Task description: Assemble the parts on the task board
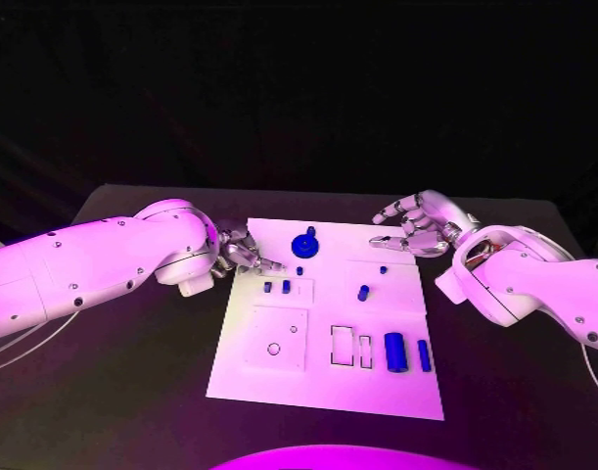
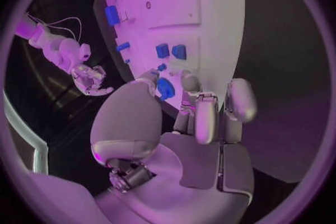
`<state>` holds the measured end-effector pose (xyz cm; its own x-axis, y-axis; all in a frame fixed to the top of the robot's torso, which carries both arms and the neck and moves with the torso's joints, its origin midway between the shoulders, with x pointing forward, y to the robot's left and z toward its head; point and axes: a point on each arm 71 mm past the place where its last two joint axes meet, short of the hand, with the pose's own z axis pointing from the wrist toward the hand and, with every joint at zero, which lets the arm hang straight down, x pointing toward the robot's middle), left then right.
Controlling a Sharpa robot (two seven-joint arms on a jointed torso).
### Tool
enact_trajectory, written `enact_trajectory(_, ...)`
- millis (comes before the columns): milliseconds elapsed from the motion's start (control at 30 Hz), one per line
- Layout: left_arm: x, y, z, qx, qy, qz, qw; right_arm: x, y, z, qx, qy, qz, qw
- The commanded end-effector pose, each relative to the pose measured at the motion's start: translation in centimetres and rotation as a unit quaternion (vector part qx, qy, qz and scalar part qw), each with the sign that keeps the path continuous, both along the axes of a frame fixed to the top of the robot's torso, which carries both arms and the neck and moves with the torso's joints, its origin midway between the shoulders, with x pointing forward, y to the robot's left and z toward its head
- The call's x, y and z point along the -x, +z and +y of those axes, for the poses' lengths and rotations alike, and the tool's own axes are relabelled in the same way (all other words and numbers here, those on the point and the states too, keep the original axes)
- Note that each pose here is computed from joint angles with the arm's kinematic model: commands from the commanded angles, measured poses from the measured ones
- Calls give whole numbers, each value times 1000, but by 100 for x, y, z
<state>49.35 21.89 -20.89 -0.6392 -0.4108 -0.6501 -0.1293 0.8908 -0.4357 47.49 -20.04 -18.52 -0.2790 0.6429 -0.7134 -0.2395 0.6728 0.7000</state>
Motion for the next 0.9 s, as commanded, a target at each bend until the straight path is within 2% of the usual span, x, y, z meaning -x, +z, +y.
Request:
enact_trajectory(33, -36, 113, -56, 94, 8, -57, 994, 5, 9, 3, -2, 5, -9, 1000)
enact_trajectory(133, -37, 160, -72, 118, -1, -81, 990, 5, 11, -3, -2, 5, -10, 1000)
enact_trajectory(233, -22, 172, -84, 123, -14, -83, 989, 6, 11, -6, -2, 4, -10, 1000)
enact_trajectory(567, 21, 117, 4, 80, -28, -49, 995, 12, 10, -16, -2, 4, -8, 1000)
enact_trajectory(667, 53, 89, 41, 62, -37, -28, 997, 12, 9, -22, -2, 4, -8, 1000)
enact_trajectory(900, 115, 47, 38, 23, -53, -5, 998, 15, 0, -27, 0, 4, -6, 1000)
